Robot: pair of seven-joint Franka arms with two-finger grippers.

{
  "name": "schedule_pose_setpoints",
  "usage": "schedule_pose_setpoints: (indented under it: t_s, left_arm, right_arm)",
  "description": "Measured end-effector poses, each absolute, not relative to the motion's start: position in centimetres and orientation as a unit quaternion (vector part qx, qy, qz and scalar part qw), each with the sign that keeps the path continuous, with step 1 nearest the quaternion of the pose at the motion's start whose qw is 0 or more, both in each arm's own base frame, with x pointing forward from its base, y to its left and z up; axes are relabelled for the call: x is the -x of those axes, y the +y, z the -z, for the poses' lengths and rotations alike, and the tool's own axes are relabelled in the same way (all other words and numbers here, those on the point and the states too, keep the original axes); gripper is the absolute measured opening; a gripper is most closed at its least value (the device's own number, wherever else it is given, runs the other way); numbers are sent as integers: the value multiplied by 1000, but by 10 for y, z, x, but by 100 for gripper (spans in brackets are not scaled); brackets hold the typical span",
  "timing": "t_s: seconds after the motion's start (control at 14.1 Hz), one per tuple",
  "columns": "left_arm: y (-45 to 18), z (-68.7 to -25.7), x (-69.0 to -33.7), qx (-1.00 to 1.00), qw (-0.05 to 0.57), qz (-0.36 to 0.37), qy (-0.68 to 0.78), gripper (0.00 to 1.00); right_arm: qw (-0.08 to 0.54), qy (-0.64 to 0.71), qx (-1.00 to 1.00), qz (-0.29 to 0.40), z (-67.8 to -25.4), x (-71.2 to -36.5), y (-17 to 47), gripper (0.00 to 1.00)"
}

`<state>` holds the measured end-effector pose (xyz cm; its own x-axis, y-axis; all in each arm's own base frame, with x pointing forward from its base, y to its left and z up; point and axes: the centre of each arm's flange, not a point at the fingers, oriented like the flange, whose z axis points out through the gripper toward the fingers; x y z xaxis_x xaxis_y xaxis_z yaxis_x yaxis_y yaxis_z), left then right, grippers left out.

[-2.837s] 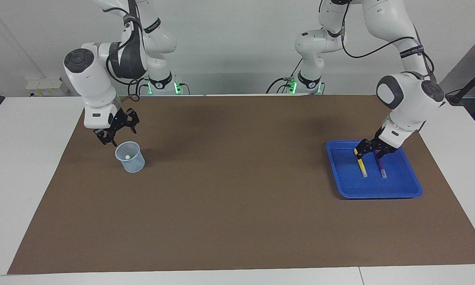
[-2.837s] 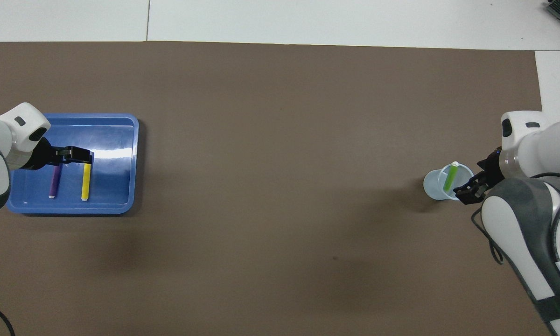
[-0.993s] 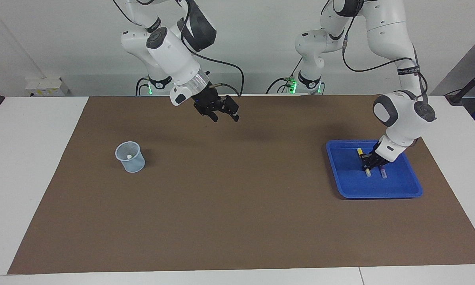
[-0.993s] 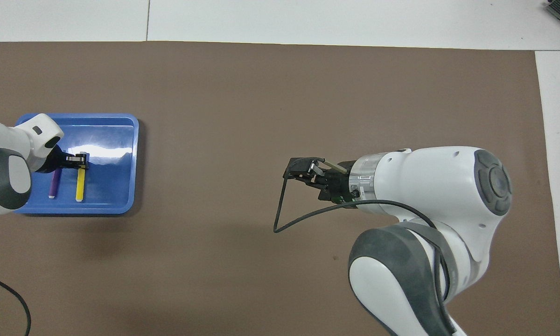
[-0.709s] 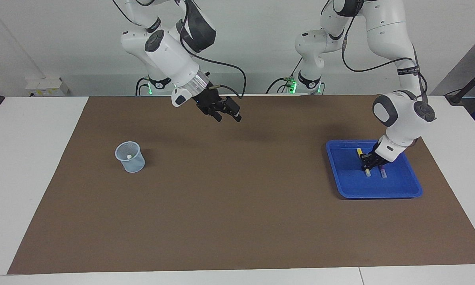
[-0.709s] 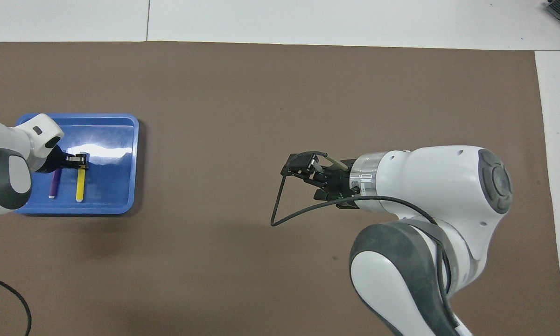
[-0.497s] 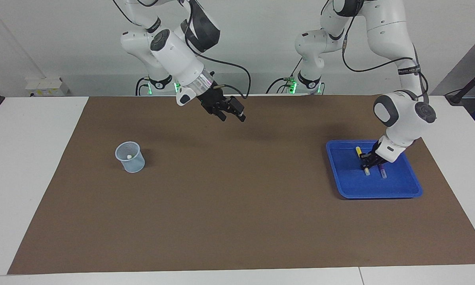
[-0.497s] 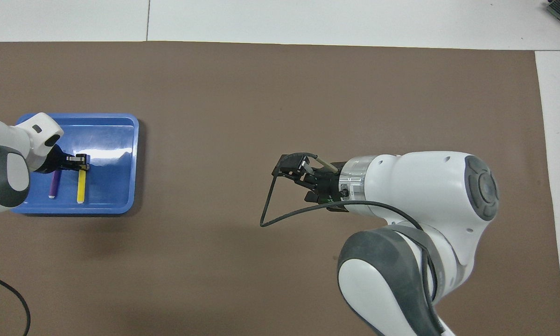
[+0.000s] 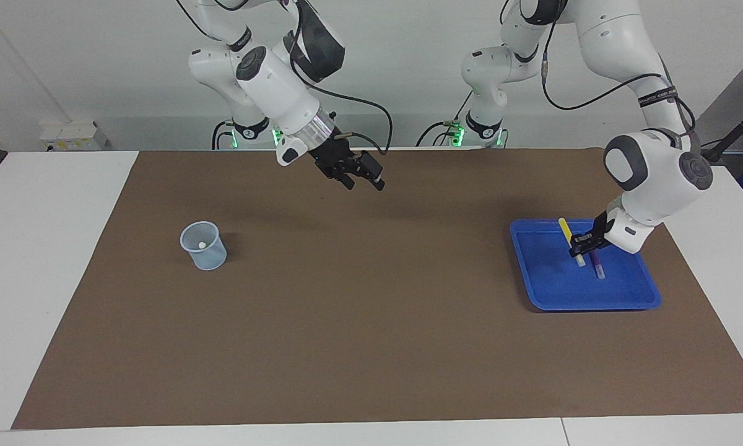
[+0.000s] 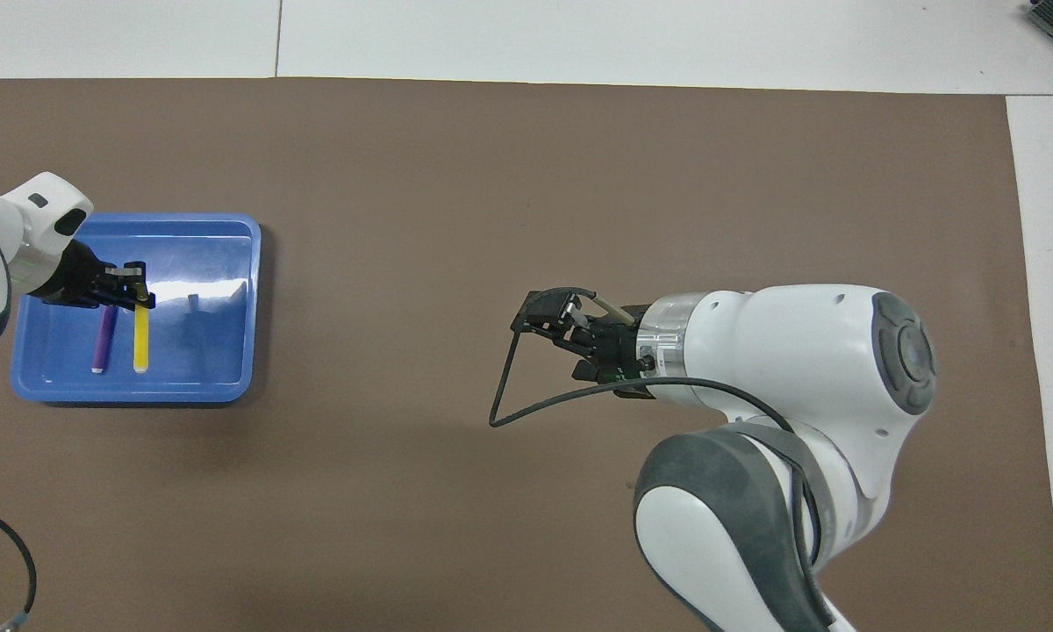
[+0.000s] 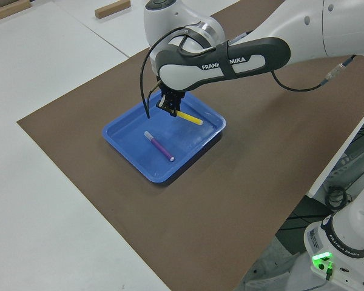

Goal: Transfer and insert pens with both arms
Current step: 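Grasp the yellow pen with the left gripper while the right gripper returns, then lift the yellow pen with the left gripper toward the right gripper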

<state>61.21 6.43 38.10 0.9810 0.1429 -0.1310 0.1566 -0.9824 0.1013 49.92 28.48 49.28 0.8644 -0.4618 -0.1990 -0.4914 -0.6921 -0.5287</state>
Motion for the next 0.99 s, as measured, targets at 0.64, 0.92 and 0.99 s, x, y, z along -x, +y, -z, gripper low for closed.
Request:
schedule_pose_setpoints:
  t_s: [0.64, 0.92, 0.99]
  left_arm:
    - [2, -497, -601, -936, 116, 78, 323, 17]
    - [-10, -525, -592, -881, 165, 103, 432, 17]
    - [-13, -532, -589, -864, 178, 111, 457, 17]
  right_arm:
    - [295, 259, 919, -25, -493, -499, 285, 100]
    - [295, 259, 919, -25, -493, -499, 285, 100]
    - [295, 259, 919, -25, -493, -499, 285, 100]
